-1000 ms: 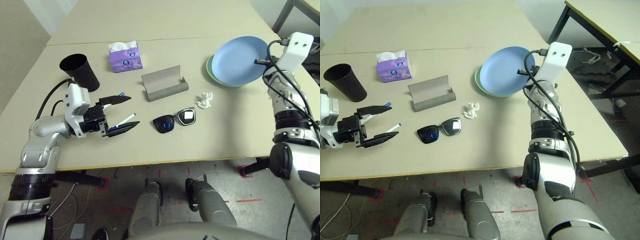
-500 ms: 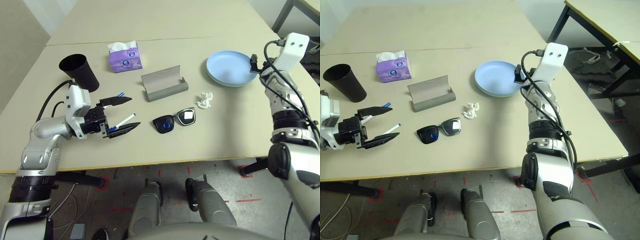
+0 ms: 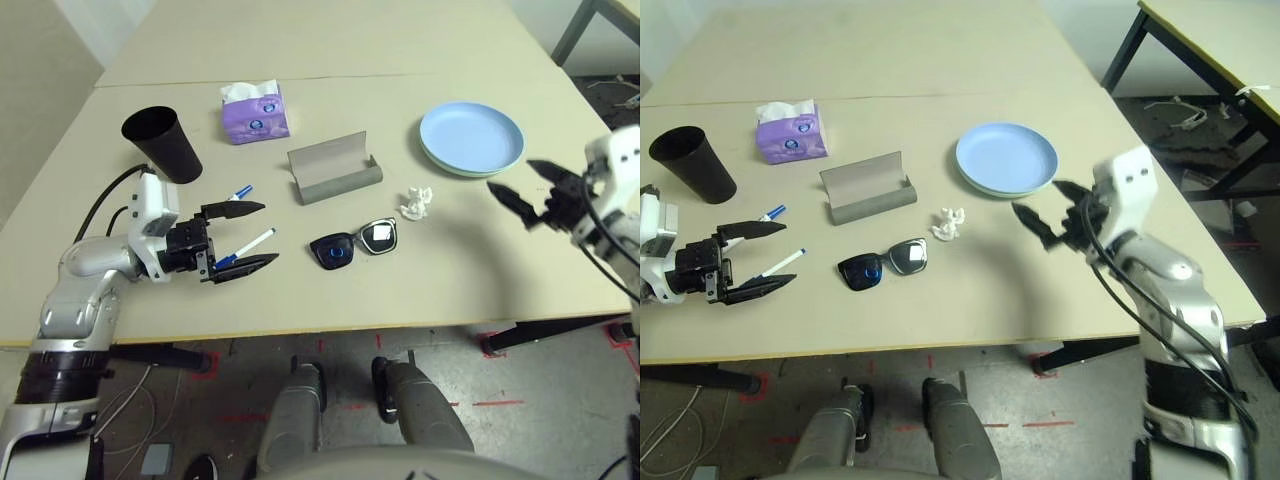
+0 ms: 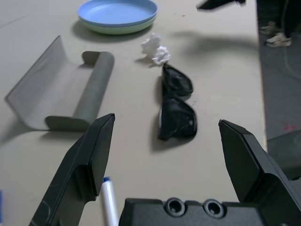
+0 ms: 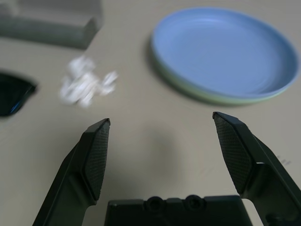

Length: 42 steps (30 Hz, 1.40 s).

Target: Organize and tidy the items on the table.

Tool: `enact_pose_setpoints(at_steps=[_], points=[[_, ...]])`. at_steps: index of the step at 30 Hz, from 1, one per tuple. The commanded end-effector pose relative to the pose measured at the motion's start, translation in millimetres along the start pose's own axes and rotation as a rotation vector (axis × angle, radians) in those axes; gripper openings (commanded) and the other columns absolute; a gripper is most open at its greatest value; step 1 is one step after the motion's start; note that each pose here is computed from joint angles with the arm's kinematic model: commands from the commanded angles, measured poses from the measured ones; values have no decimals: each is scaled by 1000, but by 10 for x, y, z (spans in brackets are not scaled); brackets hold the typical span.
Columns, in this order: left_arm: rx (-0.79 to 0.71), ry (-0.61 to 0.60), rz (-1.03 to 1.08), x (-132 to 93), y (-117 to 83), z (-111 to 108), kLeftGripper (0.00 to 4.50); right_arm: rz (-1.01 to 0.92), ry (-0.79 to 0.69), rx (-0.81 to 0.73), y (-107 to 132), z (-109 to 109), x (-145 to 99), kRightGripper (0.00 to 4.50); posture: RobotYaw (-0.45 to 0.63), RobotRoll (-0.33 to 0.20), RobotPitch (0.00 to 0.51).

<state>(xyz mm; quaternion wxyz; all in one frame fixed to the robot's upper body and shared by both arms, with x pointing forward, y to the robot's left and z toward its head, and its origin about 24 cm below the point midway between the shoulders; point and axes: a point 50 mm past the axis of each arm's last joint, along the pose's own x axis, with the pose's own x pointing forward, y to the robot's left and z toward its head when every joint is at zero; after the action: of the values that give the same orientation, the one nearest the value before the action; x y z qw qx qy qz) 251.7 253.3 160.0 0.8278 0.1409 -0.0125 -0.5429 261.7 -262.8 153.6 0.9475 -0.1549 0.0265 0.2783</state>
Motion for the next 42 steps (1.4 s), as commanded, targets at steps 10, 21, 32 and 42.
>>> enact_pose_setpoints(at_steps=[10,21,32,42], points=[[-18,42,-82,22,-105,-33,4500,164,-33,-2,386,-147,435,4448,-119,0,208],[-1,52,-63,16,-119,-13,4500,175,-54,20,616,-24,931,4448,-99,0,207],[5,50,-46,10,-123,-14,4500,184,-45,-41,706,87,1102,4448,-96,0,211],[39,44,-32,35,-130,-1,4500,103,27,-37,602,34,1158,4052,-88,0,214]])
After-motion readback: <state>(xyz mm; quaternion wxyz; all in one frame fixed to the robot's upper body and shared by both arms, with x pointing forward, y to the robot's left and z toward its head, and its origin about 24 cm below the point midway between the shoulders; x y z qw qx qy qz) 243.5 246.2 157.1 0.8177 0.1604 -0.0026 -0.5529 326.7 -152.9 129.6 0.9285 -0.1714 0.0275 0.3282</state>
